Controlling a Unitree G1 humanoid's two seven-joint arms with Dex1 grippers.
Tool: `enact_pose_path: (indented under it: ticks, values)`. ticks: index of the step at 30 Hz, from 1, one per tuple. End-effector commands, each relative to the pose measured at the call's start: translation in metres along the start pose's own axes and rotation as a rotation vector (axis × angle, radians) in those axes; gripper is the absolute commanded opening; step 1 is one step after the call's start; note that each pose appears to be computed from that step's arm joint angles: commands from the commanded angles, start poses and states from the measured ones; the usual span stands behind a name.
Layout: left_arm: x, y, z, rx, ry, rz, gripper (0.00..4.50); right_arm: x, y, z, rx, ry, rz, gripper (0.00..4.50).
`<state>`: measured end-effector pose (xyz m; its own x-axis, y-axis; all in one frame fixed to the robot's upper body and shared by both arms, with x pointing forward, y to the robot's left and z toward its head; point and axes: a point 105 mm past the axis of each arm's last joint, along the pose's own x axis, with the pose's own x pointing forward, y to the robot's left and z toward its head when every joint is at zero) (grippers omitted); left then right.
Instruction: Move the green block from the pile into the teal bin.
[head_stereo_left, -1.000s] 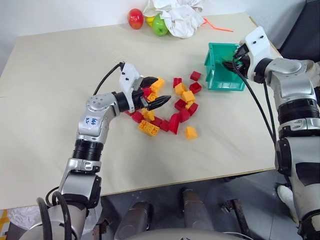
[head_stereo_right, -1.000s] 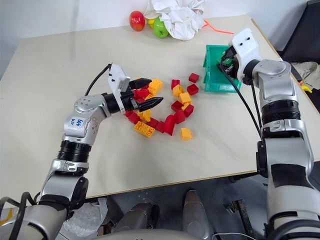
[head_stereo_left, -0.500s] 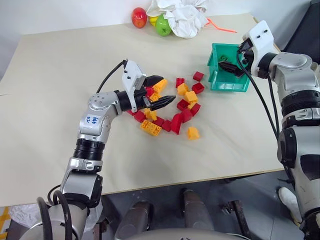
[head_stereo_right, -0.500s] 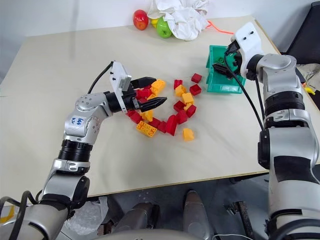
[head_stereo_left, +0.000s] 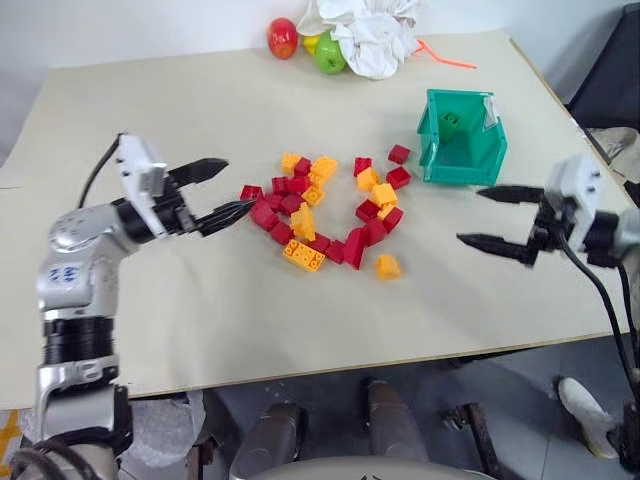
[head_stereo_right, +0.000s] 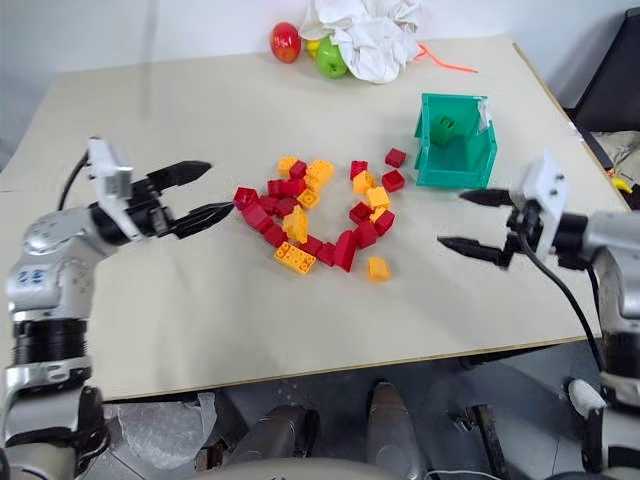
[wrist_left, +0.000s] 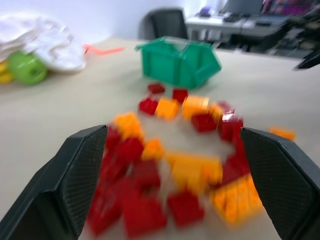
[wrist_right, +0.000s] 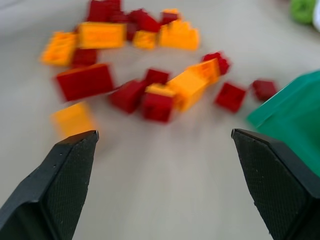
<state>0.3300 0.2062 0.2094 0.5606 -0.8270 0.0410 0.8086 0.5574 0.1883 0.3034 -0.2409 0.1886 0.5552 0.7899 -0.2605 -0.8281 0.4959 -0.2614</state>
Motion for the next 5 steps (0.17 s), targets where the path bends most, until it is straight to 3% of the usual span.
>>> enact_pose_path:
  ticks: [1, 5]
  values:
    - [-0.023, 0.002, 0.002, -0.023, 0.000, 0.013, 4.50, -0.017, 0.008, 0.002, -0.031, -0.051, 0.033, 4.46]
    - [-0.041, 0.002, -0.007, -0.011, 0.024, 0.032, 4.50, -0.016, 0.007, -0.001, -0.042, -0.076, 0.018, 4.46]
